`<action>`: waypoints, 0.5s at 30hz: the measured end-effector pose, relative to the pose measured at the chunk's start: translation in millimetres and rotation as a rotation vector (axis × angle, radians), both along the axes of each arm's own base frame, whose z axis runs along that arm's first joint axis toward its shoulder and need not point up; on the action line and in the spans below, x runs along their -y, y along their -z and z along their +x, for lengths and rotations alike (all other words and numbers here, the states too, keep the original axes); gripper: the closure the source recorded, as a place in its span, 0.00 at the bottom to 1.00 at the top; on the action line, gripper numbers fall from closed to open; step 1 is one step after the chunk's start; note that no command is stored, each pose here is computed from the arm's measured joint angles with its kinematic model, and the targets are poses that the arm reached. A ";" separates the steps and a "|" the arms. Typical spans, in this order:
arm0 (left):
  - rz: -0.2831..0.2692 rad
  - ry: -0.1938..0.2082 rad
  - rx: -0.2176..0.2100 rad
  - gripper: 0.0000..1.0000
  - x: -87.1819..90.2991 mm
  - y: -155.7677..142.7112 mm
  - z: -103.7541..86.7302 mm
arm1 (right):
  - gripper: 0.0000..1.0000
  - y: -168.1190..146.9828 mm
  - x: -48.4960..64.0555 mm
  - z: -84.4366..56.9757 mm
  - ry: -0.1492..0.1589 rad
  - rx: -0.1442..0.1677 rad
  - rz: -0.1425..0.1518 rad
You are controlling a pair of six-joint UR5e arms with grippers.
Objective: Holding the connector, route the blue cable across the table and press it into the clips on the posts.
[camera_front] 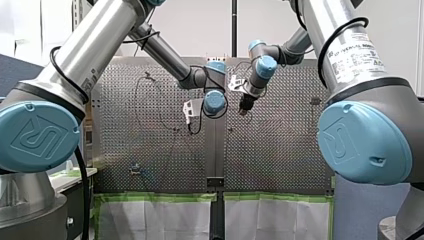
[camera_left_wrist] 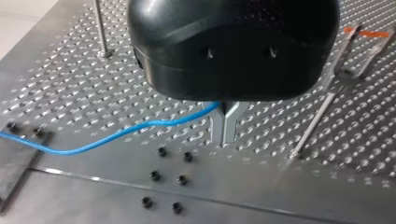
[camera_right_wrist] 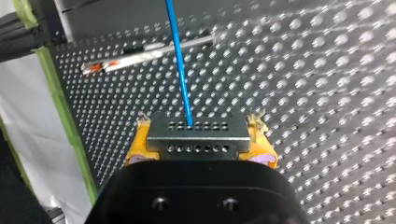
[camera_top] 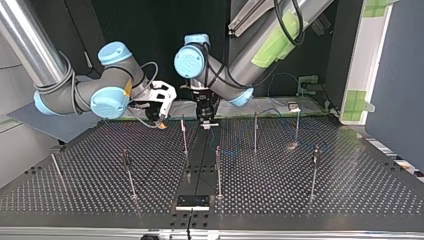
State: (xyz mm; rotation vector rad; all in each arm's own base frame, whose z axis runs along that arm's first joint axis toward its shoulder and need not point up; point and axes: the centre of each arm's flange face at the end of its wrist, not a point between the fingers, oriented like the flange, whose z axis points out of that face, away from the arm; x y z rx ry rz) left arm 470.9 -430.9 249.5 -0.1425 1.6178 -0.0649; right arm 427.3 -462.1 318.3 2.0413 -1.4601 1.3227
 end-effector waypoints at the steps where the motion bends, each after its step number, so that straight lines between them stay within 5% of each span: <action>1: 0.002 0.008 0.000 0.99 0.1 2.7 -1.2 | 1.00 3.4 -0.5 -1.8 0.000 -0.007 0.003; 15: 0.083 0.115 -0.094 0.99 -12.9 50.2 -25.5 | 1.00 33.8 -10.3 -14.0 -0.062 -0.112 -0.004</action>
